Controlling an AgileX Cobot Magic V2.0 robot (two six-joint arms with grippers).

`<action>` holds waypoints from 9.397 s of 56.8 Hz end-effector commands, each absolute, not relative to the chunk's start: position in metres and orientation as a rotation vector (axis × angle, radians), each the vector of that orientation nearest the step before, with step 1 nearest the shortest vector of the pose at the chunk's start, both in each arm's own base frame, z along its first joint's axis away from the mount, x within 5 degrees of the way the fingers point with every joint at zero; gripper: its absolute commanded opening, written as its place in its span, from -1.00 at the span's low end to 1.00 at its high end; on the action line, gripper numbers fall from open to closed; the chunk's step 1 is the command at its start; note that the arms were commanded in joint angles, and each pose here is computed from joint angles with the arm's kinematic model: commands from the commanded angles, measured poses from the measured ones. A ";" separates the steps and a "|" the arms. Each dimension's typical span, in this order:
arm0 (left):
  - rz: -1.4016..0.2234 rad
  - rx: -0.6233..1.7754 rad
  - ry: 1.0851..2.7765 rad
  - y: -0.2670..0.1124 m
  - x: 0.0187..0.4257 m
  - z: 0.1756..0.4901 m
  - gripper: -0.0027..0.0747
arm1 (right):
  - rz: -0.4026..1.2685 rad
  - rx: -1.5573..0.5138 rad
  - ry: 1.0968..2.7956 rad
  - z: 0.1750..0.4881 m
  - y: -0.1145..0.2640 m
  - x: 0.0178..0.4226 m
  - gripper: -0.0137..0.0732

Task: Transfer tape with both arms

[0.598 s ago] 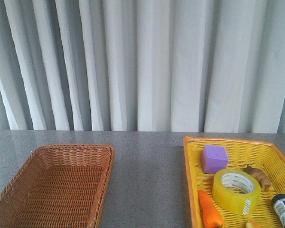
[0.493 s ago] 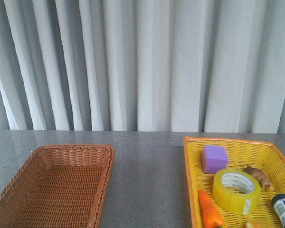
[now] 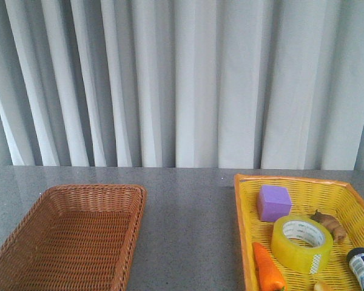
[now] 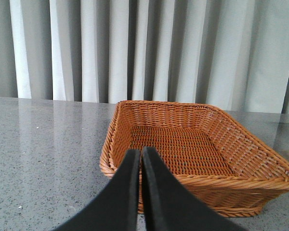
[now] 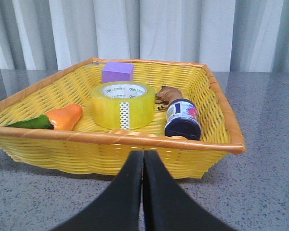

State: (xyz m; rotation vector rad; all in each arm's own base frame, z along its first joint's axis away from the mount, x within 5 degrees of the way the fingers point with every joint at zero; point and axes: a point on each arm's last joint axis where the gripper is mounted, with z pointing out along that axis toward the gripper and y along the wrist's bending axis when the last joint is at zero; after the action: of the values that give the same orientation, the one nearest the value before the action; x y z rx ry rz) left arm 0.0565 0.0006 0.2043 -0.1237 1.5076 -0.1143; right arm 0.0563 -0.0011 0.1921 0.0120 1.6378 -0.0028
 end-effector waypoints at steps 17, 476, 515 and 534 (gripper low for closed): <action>-0.127 -0.130 1.414 0.001 0.054 0.214 -0.95 | -0.026 -0.020 1.558 0.198 -0.001 0.056 -0.70; -0.302 0.564 2.108 -0.210 0.399 0.390 0.27 | -0.084 0.020 2.322 0.426 -0.037 0.316 -0.70; -0.235 0.573 2.472 -0.236 0.429 0.291 0.17 | -0.084 0.020 2.322 0.426 -0.037 0.316 -0.70; -0.217 0.589 2.533 -0.237 0.430 0.278 0.07 | -0.084 0.020 2.322 0.426 -0.037 0.316 -0.70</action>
State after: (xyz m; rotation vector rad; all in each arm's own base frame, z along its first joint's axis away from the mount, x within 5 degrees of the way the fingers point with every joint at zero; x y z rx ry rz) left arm 0.4337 -0.2371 0.2398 0.6218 2.6382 -0.1768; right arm 0.3247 -0.0360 0.4035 0.0265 2.4289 -0.0633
